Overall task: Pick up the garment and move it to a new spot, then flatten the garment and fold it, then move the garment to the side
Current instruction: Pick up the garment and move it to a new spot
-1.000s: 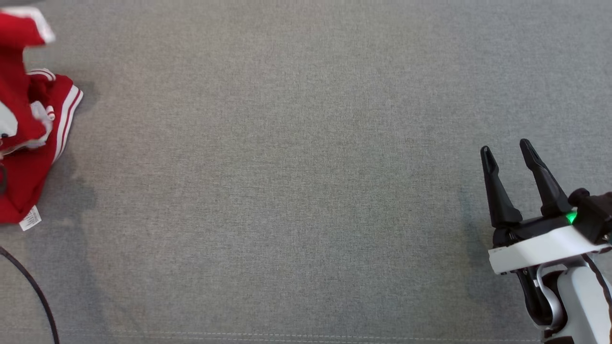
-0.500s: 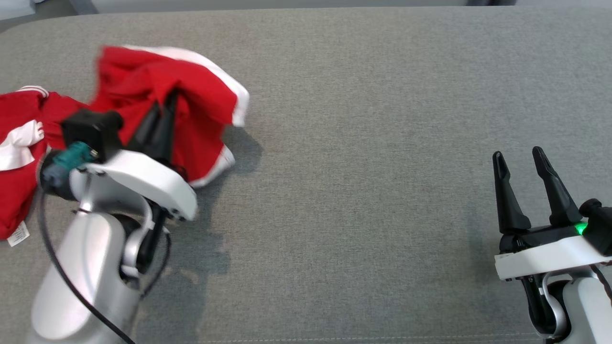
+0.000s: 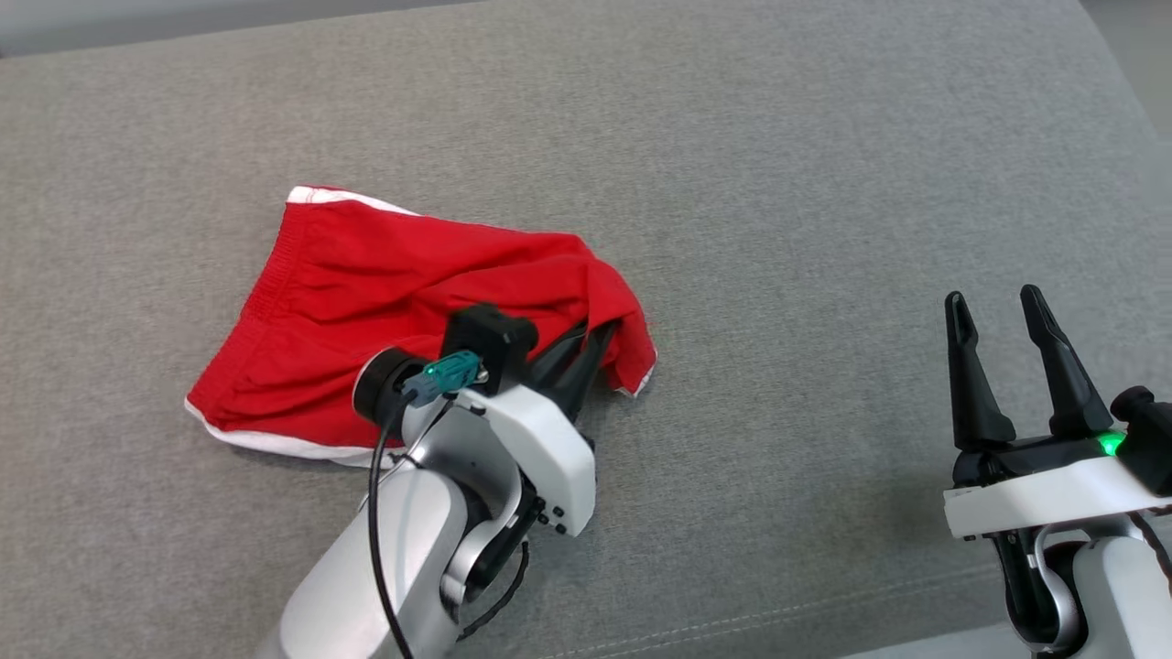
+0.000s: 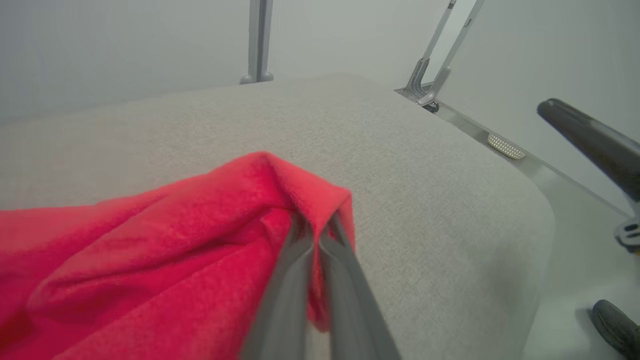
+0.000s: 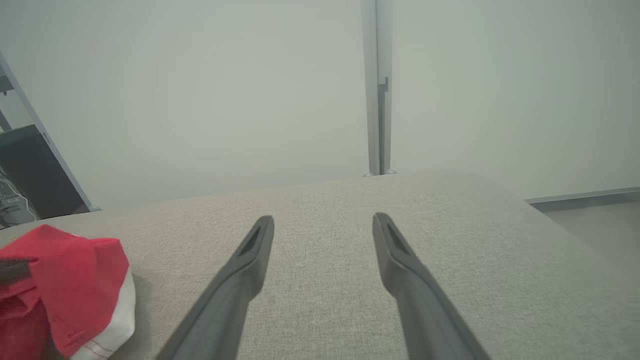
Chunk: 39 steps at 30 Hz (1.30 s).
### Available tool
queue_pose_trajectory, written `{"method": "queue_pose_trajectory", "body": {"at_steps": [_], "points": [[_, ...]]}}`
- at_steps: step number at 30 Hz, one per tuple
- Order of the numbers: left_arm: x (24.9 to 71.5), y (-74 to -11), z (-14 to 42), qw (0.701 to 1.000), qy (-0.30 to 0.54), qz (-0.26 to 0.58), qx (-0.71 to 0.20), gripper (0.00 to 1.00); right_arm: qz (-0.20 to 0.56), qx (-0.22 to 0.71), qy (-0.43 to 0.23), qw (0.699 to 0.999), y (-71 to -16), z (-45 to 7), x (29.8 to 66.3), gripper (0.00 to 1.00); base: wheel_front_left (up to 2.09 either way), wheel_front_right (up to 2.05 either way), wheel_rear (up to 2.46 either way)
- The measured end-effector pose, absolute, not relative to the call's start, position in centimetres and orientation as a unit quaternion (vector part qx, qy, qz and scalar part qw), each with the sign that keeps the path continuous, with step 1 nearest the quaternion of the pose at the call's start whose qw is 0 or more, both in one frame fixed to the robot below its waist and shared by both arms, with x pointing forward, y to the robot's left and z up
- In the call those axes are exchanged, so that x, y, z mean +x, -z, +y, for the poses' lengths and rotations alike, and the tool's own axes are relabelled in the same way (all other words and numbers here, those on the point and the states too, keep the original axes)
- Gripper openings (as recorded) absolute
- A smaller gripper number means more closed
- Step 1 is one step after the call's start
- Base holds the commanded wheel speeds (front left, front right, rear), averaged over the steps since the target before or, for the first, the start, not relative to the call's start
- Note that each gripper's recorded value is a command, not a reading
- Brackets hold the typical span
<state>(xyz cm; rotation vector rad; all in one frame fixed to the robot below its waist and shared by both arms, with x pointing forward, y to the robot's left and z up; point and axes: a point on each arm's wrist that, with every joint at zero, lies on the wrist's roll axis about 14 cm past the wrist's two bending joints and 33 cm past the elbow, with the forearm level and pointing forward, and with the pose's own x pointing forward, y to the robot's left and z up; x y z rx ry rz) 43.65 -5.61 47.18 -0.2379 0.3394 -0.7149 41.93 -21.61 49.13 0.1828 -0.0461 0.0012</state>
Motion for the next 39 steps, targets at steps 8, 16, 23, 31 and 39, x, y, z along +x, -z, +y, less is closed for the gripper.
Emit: {"method": "queue_pose_trajectory", "body": {"at_steps": [8, 16, 23, 31, 39], "points": [[46.8, -50.3, -10.9, 0.904, 0.395, 0.109, -0.117, 0.0, -0.026, 0.076, 0.039, 0.996, -49.6, -24.4, 40.2, 1.0, 0.0, 0.0, 0.0], [47.6, -46.5, -11.1, 0.902, 0.382, 0.152, -0.13, 0.33, -0.011, 0.076, 0.046, 0.996, -48.6, -24.6, 40.1, 1.0, 0.0, 0.0, 0.0], [47.4, -47.2, -9.8, 0.913, 0.37, 0.118, -0.128, 1.0, -0.001, 0.086, 0.023, 0.996, -47.7, -23.0, 41.1, 1.0, 0.0, 0.0, 0.0], [48.9, -50.2, -1.9, 0.956, 0.27, 0.043, -0.105, 1.0, -0.01, 0.093, -0.019, 0.995, -48.2, -20.5, 42.4, 1.0, 0.0, 0.0, 0.0], [46.0, -50.4, 10.7, 0.99, 0.105, 0.025, -0.087, 1.0, -0.003, 0.096, -0.048, 0.994, -48.0, -18.4, 41.8, 1.0, 0.0, 0.0, 0.0]]}}
